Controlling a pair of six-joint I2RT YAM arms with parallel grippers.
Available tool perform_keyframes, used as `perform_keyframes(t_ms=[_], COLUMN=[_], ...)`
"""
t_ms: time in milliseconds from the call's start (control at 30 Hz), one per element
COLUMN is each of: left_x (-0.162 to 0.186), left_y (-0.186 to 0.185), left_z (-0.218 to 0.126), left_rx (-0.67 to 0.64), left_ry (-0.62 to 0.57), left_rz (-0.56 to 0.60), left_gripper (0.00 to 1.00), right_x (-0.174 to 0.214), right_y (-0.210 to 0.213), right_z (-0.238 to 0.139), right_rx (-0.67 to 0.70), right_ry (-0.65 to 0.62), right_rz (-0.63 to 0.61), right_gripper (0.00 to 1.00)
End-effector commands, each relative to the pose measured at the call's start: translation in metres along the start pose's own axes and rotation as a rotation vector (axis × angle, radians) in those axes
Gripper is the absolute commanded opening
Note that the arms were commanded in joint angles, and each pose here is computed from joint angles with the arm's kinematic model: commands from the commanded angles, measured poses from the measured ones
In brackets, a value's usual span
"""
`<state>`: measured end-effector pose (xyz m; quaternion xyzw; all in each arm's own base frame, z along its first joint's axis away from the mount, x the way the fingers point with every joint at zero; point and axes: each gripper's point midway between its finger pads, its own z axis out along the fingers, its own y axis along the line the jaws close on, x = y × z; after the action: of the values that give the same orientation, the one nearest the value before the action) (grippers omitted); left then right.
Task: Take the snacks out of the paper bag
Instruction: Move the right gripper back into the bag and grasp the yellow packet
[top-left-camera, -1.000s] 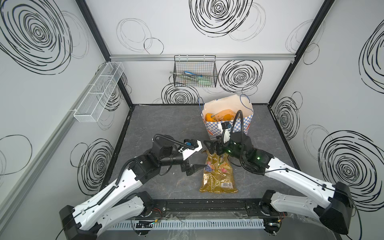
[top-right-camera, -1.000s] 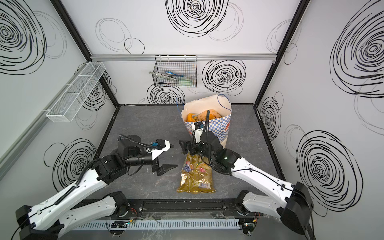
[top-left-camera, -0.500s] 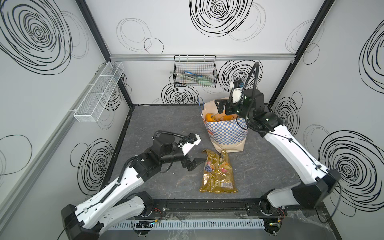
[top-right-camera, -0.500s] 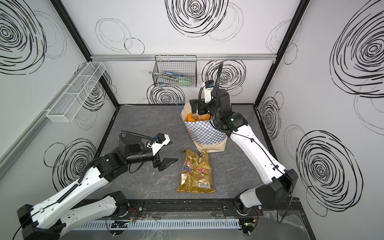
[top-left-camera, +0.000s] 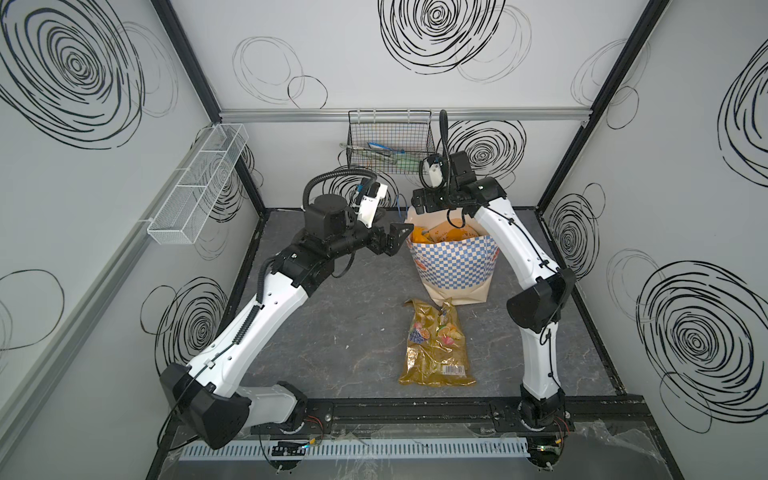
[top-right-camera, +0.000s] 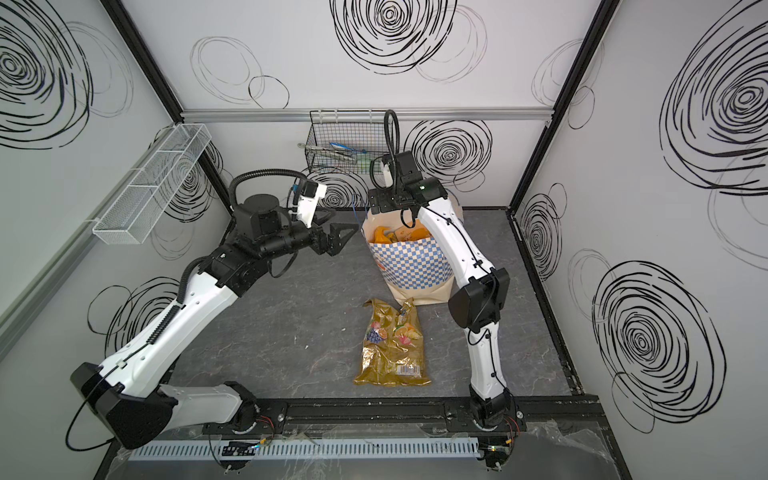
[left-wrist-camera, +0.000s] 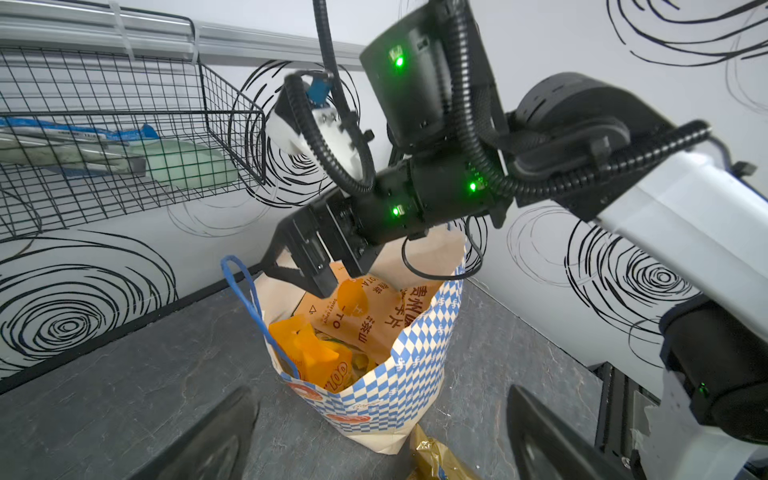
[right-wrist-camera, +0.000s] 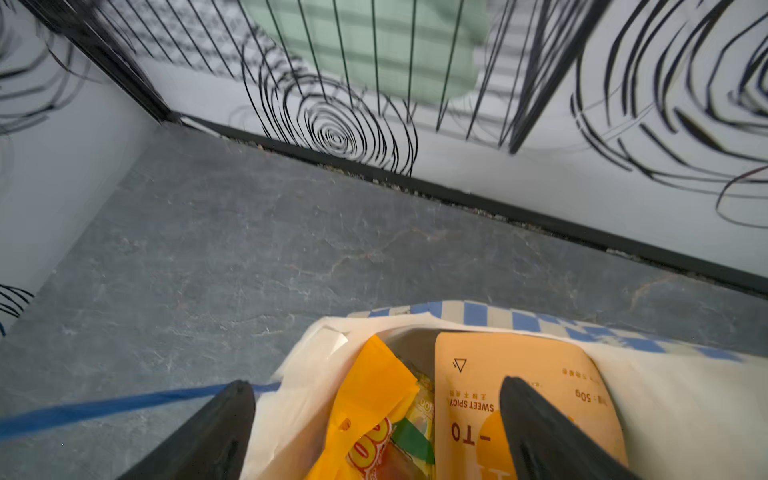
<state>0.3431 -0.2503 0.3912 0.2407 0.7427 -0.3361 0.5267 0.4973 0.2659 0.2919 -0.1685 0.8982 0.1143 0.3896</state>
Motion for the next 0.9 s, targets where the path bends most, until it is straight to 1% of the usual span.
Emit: perform_keyframes(t_ms=[0,100,167,267,500,600,700,867], left_x=[0.012,0.024,0.038,0.055,0.053,0.051,0.053,0.053], left_y=[-0.004,-0.01,-0.021,-0.036,-0.051,-0.05,-0.046,-0.045], left_z=[-0.001,-0.01,-0.009,-0.004,-0.009,-0.011,-0.01,-0.009], left_rx=[0.105,0.143,0.162,0.16,0.202,0.18,0.164,0.162], left_ry=[-0.005,-0.014,0.027,0.099,0.065,0.05,0.051,0.051], left_rz=[-0.04,0.025,0.098,0.172,0.195,0.207,0.213,0.213], left_gripper=[0.96,0.96,0.96,0.96,0.96,0.96,0.96,0.96], right_x=[0.028,0.048,0.059,0.074,0.115,0.134,0.155,0.182], right_y=[-0.012,-0.018,-0.02,-0.024,-0.031,-0.033,-0.032,-0.032], right_z=[0.007,0.022,0.03,0.037,0.059,0.071,0.082,0.09], right_rx=[0.035,0.047,0.055,0.065,0.092,0.112,0.114,0.136], right_ry=[0.107,0.161,0.194,0.236,0.357,0.423,0.487,0.525], right_rz=[-0.015,-0.013,-0.013,-0.008,0.009,0.046,0.049,0.043], right_gripper=[0.97,0.97,0.97,0.97,0.98,0.98,0.96,0.95])
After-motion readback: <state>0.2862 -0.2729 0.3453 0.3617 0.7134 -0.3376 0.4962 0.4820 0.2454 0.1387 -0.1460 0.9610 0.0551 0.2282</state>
